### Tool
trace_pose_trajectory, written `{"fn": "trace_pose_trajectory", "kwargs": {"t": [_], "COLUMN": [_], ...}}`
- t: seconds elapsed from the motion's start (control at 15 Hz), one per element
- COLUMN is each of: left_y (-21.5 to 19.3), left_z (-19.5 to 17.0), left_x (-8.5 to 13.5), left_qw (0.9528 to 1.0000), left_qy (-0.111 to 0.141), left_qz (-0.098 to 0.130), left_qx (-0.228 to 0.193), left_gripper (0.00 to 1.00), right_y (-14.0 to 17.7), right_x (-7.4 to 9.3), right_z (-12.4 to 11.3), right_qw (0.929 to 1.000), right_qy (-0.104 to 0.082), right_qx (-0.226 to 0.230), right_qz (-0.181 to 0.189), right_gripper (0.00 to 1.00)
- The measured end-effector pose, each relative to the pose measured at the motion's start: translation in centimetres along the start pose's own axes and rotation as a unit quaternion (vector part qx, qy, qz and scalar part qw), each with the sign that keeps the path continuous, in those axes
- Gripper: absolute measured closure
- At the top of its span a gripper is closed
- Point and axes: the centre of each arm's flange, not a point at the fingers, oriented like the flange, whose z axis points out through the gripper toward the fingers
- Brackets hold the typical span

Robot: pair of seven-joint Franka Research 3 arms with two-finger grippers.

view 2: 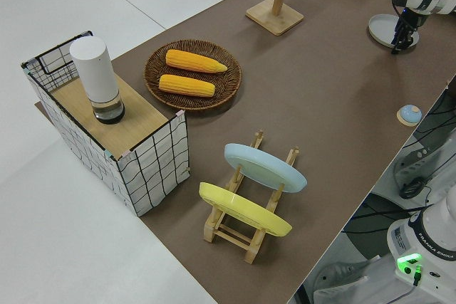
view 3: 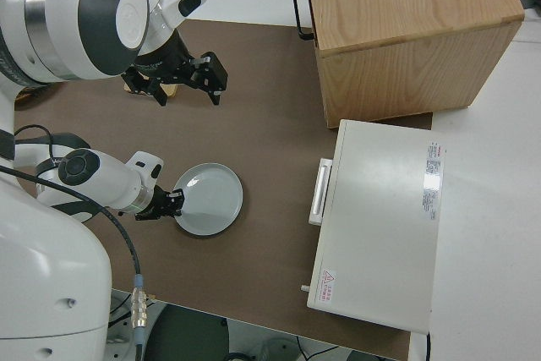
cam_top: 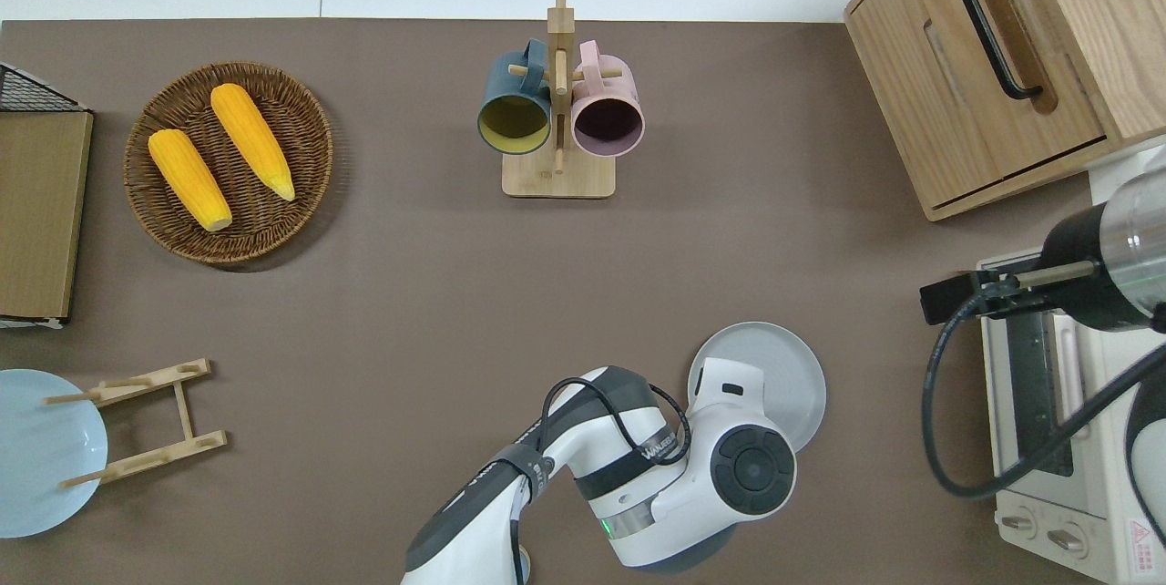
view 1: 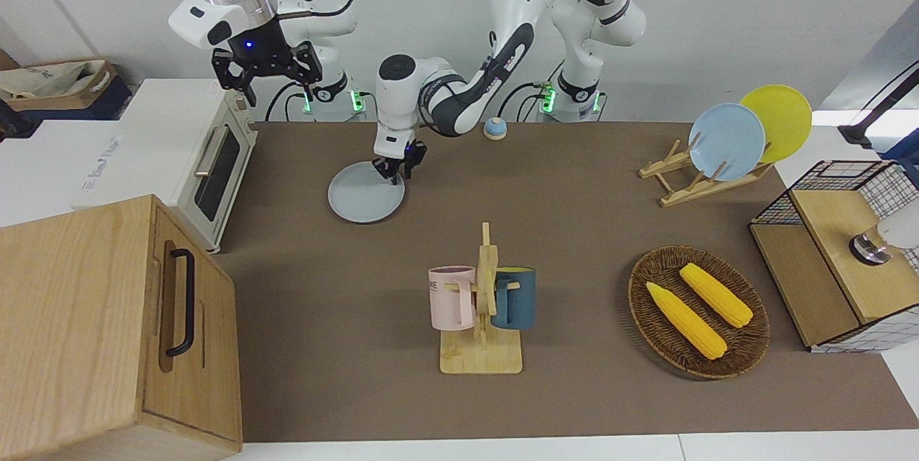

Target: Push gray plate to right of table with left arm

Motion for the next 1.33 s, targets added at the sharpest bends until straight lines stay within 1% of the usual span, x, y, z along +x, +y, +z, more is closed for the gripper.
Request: {"fn": "trace_pose_trajectory", "kwargs": {"t": [0.07,0.13,0.33,0.4,0.53,0.6,0.73,0.93,1.13,1.33], "left_y": [0.2,0.4,0.6,0.6,0.6,0.6,0.1,-1.5,-3.7,-6.5], "left_z": [-0.3,-0.6,-1.0,-1.1,-1.5,-1.8,-2.8,-4.7,-6.7,-9.1], "left_x": [0.2,0.3,0.6,0.8,1.6,2.3,4.4,8.4,12.2,17.1], "left_qw": [1.0000,1.0000,1.0000,1.0000,0.9999,0.9998,0.9990,0.9956,0.9907,0.9850], "left_qy": [0.002,0.003,0.005,0.005,0.010,0.013,0.019,0.023,0.023,0.016], "left_qz": [-0.001,-0.002,-0.004,-0.005,-0.006,-0.002,0.016,0.049,0.066,0.095], "left_qx": [0.002,0.003,0.003,0.005,0.011,0.016,0.036,0.077,0.117,0.143], "left_gripper": [0.42,0.35,0.04,0.00,0.00,0.00,0.00,0.00,0.00,0.00], "right_y": [0.0,0.0,0.0,0.0,0.0,0.0,0.0,0.0,0.0,0.0], "right_x": [0.0,0.0,0.0,0.0,0.0,0.0,0.0,0.0,0.0,0.0], "right_z": [0.0,0.0,0.0,0.0,0.0,0.0,0.0,0.0,0.0,0.0], "right_qw": [1.0000,1.0000,1.0000,1.0000,1.0000,1.0000,1.0000,1.0000,1.0000,1.0000], "right_qy": [0.000,0.000,0.000,0.000,0.000,0.000,0.000,0.000,0.000,0.000], "right_qx": [0.000,0.000,0.000,0.000,0.000,0.000,0.000,0.000,0.000,0.000], "right_qz": [0.000,0.000,0.000,0.000,0.000,0.000,0.000,0.000,0.000,0.000], "right_gripper": [0.01,0.01,0.01,0.01,0.01,0.01,0.01,0.01,0.01,0.01]}}
